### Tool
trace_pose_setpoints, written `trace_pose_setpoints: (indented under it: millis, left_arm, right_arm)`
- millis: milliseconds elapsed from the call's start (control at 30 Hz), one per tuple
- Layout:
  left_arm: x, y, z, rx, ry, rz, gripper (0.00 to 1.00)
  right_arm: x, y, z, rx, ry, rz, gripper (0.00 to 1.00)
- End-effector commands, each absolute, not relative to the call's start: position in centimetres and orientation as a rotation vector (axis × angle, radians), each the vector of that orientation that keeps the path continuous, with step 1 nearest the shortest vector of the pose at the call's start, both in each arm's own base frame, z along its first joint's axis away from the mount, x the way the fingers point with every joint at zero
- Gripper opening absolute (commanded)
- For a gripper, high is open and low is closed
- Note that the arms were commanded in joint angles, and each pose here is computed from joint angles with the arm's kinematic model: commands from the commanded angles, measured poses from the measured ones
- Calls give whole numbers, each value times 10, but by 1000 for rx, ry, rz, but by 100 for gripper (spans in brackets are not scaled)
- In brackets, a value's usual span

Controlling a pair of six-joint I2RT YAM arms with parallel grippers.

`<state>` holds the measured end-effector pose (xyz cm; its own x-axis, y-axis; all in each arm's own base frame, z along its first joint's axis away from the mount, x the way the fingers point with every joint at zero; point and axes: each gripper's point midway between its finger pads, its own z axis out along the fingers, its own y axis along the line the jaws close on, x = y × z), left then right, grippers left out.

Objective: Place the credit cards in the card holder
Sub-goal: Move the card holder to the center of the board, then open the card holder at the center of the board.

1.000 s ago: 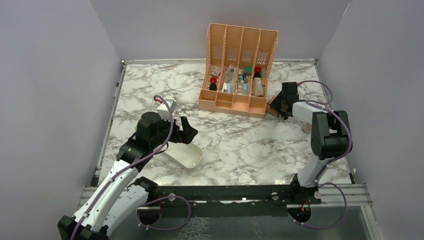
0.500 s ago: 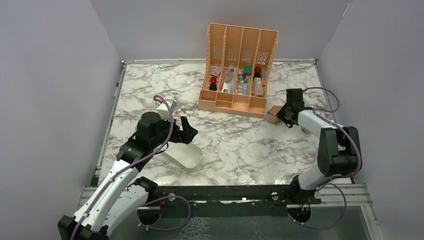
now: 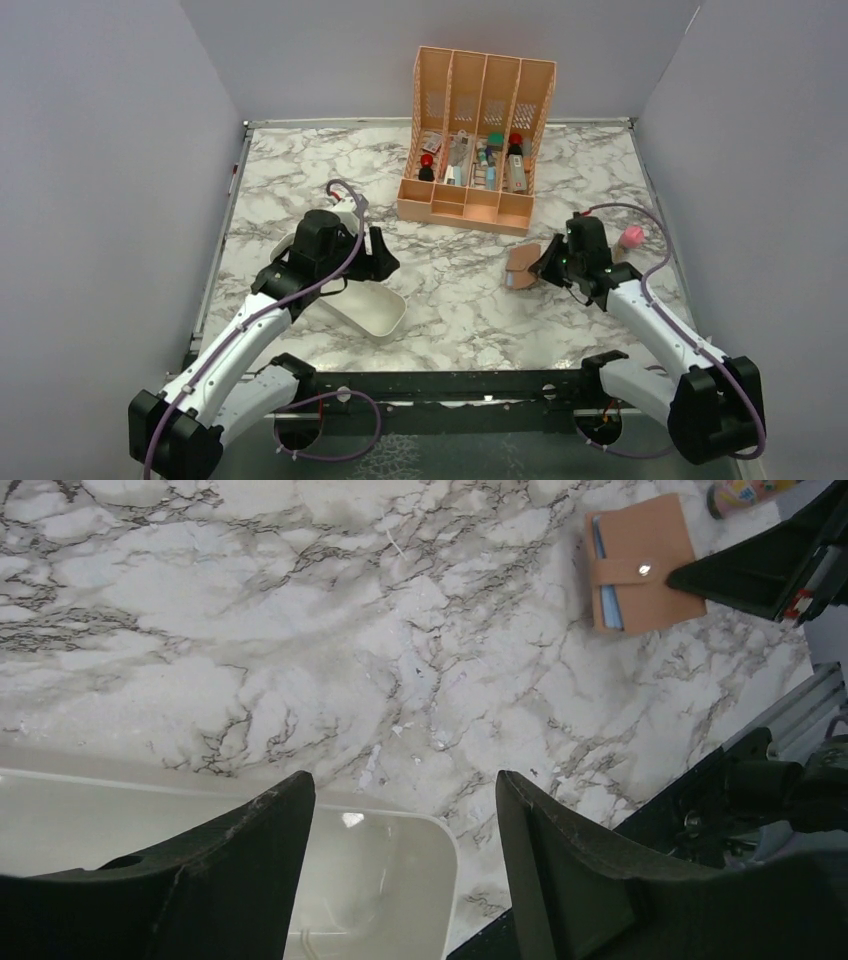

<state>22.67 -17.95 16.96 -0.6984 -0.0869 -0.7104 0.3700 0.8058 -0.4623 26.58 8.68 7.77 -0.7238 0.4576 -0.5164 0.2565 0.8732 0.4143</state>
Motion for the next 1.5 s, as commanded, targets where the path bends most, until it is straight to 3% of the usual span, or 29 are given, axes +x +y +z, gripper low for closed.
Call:
trace_pose_setpoints:
  millis: [0, 200, 367, 767, 1133, 1467]
  left_arm:
    - [229, -199, 198, 206, 2185, -851, 68]
    - [231, -223, 191, 216, 2233, -852, 58]
    - [227, -258, 175, 283, 2300, -862, 41]
    - [222, -318, 127, 366, 2432, -848, 37]
    - [218, -344, 113, 364, 2455, -923, 35]
    - [214, -358, 100, 343, 2471, -975, 32]
  right_arm:
    - [234, 135, 76, 396, 2462, 633, 17]
    - [214, 172, 60, 283, 2521, 746, 20]
    - [216, 179, 57, 136, 2502, 754, 35]
    - [235, 168, 40, 127, 2508, 618, 51]
    - [255, 155, 55, 109, 2473, 645, 45]
    - [236, 168, 31, 106, 2538, 768, 45]
